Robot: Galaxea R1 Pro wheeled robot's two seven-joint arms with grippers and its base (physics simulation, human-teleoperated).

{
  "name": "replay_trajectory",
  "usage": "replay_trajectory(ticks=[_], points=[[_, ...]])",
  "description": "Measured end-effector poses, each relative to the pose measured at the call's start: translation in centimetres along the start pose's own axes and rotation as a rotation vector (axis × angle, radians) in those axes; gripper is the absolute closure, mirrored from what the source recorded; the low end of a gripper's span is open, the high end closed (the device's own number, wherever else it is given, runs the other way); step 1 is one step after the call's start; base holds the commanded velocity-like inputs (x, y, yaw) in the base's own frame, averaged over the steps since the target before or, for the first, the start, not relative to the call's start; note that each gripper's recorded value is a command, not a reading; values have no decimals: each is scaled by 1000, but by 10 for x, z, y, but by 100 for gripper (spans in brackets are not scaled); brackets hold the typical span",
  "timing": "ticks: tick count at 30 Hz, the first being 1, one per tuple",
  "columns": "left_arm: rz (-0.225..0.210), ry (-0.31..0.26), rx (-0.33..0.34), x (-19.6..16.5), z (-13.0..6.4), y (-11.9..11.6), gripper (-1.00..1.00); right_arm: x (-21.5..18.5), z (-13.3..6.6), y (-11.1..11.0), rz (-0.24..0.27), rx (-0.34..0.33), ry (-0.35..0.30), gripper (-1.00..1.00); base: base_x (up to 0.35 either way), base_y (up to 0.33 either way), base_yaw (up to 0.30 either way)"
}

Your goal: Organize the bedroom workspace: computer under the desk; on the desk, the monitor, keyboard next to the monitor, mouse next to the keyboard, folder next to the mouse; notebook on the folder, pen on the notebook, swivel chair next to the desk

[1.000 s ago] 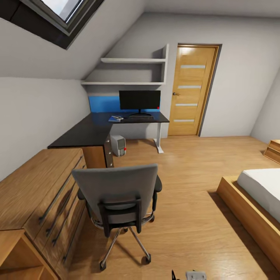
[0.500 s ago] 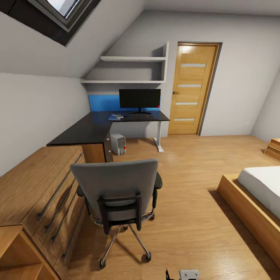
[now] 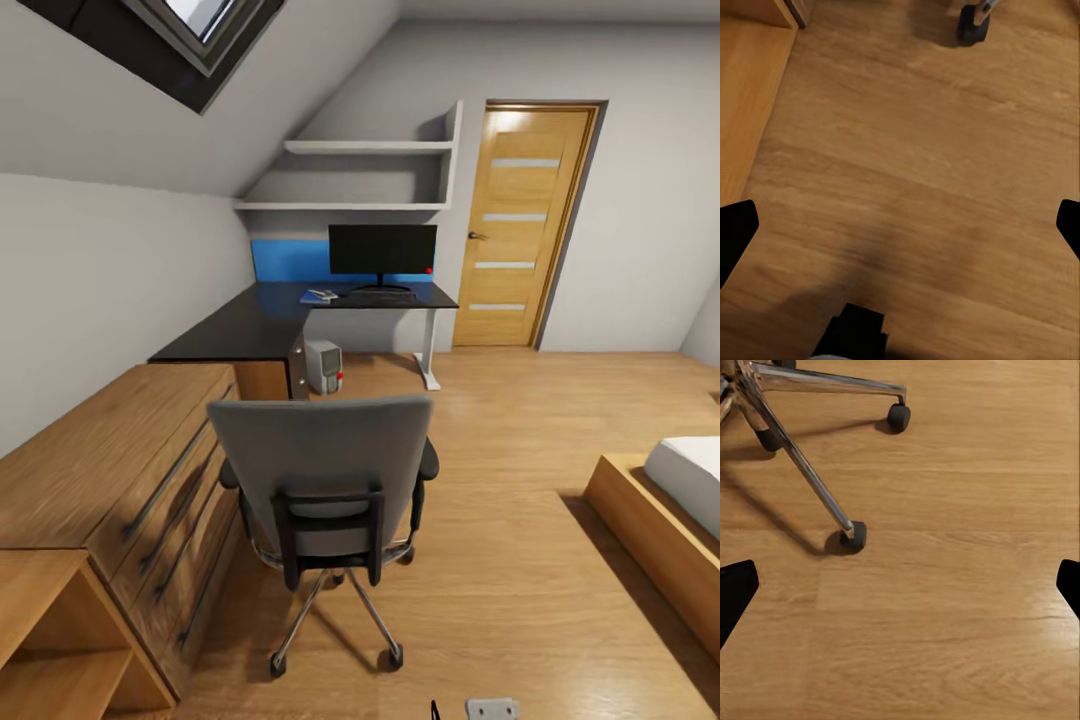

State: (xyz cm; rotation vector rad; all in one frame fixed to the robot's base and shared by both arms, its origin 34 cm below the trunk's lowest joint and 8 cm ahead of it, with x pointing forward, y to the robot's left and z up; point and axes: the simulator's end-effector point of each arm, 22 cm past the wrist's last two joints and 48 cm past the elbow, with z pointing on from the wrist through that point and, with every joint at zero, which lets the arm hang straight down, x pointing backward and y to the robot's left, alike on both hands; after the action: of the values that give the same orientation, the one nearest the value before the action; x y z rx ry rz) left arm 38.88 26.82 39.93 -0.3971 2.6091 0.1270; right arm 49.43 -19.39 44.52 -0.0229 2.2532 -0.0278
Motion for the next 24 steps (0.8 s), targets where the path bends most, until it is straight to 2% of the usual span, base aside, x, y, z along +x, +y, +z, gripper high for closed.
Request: replay_trajectory(ticks=[5,18,24], points=[[0,0,1,6,8,0,-100,9,5,0,-1,0,0,-100,0,0,130],[-1,1,-1,22,29,2,-100,32,19,0,-4,0,-1,-100,0,3,3],[-2,0,0,30,39,2,-100,43,25,0,-4,0,-1,-100,0,178,0]])
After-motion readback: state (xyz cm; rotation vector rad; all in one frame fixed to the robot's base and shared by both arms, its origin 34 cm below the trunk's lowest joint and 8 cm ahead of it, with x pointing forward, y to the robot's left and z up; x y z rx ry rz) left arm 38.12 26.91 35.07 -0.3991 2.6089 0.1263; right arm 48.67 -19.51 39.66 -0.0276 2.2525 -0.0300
